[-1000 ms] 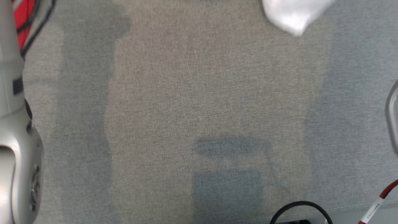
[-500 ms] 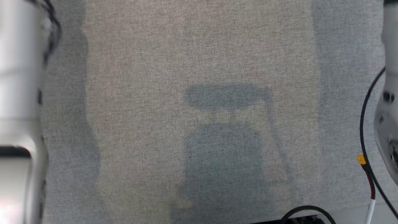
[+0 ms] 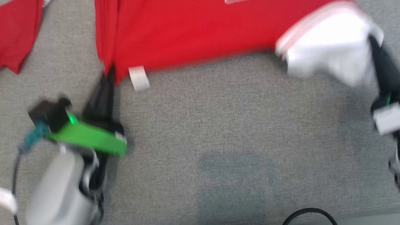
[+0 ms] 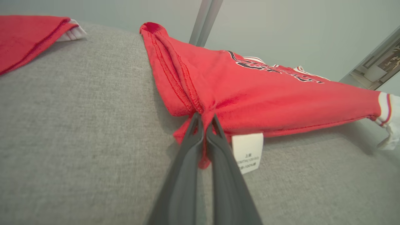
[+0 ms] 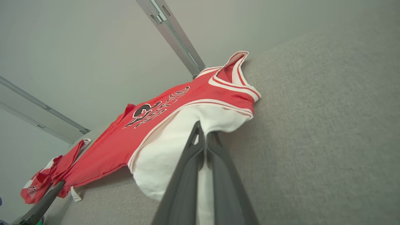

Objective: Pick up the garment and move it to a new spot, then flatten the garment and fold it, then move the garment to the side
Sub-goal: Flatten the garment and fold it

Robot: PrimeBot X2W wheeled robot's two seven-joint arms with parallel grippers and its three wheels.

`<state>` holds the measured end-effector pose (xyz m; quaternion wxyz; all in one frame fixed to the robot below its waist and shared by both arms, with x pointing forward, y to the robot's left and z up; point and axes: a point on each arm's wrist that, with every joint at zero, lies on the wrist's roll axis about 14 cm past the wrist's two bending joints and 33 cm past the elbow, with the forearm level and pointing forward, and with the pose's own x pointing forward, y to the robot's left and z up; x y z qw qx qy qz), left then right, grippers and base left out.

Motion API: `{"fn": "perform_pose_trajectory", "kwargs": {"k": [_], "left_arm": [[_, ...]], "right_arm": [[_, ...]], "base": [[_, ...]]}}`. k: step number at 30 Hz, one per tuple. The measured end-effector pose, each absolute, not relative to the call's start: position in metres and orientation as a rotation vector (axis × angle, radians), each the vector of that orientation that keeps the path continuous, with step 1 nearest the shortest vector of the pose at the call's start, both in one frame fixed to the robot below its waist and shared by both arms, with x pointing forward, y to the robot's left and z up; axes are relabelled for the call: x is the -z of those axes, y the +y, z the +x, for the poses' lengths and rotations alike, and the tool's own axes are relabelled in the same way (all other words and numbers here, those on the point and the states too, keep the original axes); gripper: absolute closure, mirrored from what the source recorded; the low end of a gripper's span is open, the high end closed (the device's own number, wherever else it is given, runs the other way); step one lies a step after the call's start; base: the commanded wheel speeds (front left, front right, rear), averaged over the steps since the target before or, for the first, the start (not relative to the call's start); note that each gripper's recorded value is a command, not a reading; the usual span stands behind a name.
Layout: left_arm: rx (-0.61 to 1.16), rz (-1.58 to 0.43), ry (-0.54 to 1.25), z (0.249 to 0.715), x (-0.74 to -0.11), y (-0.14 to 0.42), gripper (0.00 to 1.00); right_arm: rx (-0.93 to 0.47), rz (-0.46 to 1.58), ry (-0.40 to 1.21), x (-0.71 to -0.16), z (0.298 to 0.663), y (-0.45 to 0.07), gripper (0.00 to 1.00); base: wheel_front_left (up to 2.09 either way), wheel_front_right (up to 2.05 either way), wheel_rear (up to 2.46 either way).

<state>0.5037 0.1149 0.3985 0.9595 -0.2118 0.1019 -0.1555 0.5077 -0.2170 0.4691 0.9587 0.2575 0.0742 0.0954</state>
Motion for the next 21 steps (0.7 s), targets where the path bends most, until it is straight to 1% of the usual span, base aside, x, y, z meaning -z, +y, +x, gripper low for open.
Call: {"fn": "perform_pose_trajectory", "kwargs": {"k": [6, 8, 10, 11, 12, 14, 18, 21], "left_arm": [[0.161, -0.454, 0.362, 0.398, -0.378, 0.129, 1.0], [0.082, -0.488, 0.388, 0.37, -0.379, 0.138, 1.0], [0.033, -0.513, 0.414, 0.342, -0.381, 0.141, 1.0], [0.033, -0.513, 0.414, 0.342, -0.381, 0.141, 1.0], [0.008, -0.547, 0.422, 0.331, -0.384, 0.14, 1.0], [-0.01, -0.609, 0.426, 0.317, -0.394, 0.134, 1.0], [0.018, -0.642, 0.409, 0.325, -0.418, 0.131, 1.0], [0.064, -0.668, 0.425, 0.333, -0.431, 0.126, 1.0]], "right_arm": [[-0.096, 0.581, 0.424, -0.423, 0.383, -0.222, 1.0], [-0.056, 0.61, 0.489, -0.416, 0.345, -0.224, 1.0], [-0.018, 0.638, 0.52, -0.416, 0.316, -0.228, 1.0], [-0.018, 0.638, 0.52, -0.416, 0.316, -0.228, 1.0], [-0.006, 0.652, 0.516, -0.421, 0.308, -0.229, 1.0], [0.002, 0.671, 0.468, -0.435, 0.308, -0.234, 1.0], [-0.037, 0.682, 0.388, -0.459, 0.324, -0.233, 1.0], [-0.078, 0.696, 0.321, -0.477, 0.346, -0.231, 1.0]], "base": [[0.0, 0.0, 0.0], [0.0, 0.0, 0.0], [0.0, 0.0, 0.0], [0.0, 0.0, 0.0], [0.0, 0.0, 0.0], [0.0, 0.0, 0.0], [0.0, 0.0, 0.0], [0.0, 0.0, 0.0]]}}
